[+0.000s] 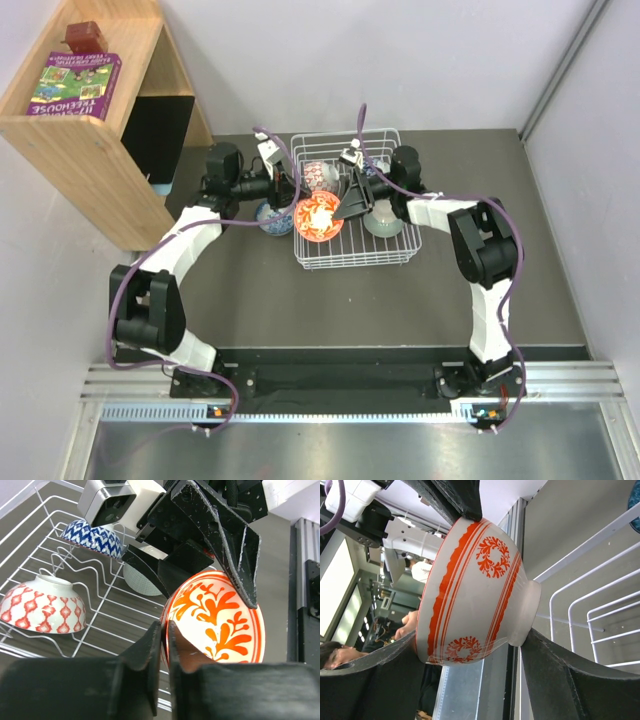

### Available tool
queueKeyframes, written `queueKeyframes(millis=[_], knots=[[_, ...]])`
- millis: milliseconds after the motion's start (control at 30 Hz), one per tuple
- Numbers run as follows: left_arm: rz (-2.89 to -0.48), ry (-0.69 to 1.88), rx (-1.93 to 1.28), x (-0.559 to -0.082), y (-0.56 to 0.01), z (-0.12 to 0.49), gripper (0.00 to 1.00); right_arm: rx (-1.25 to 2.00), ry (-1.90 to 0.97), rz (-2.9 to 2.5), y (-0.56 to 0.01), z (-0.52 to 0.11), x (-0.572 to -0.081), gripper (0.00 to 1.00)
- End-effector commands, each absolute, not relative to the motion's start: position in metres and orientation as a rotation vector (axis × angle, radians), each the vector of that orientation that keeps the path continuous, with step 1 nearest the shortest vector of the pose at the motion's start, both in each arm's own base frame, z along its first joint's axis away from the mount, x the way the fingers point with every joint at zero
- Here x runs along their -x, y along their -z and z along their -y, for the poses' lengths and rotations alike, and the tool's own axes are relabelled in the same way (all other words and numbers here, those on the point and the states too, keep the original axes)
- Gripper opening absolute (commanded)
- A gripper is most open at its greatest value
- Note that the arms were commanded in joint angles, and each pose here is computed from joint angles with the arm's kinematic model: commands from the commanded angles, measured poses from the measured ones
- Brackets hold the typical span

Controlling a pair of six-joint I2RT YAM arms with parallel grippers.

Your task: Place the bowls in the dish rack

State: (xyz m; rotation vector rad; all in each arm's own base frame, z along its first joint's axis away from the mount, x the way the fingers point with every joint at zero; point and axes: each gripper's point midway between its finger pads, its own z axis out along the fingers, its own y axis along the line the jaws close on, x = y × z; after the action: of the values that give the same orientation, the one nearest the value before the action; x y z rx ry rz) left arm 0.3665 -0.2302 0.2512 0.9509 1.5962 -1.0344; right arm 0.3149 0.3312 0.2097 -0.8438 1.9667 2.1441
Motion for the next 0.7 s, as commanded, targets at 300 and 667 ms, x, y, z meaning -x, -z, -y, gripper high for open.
queueKeyframes(millis=[300, 667], knots=[[-1.503, 1.059, -0.976, -0.358, -0.286, 0.237, 0.71, 0.877, -2.056, -1.858, -0.222, -0.333, -0.328, 0.0], [-1.558, 1.03, -0.711, -0.396, -0.3, 0.202, 0.99, 0.788, -1.894, -1.918, -0.213, -0.334, -0.349, 0.0]])
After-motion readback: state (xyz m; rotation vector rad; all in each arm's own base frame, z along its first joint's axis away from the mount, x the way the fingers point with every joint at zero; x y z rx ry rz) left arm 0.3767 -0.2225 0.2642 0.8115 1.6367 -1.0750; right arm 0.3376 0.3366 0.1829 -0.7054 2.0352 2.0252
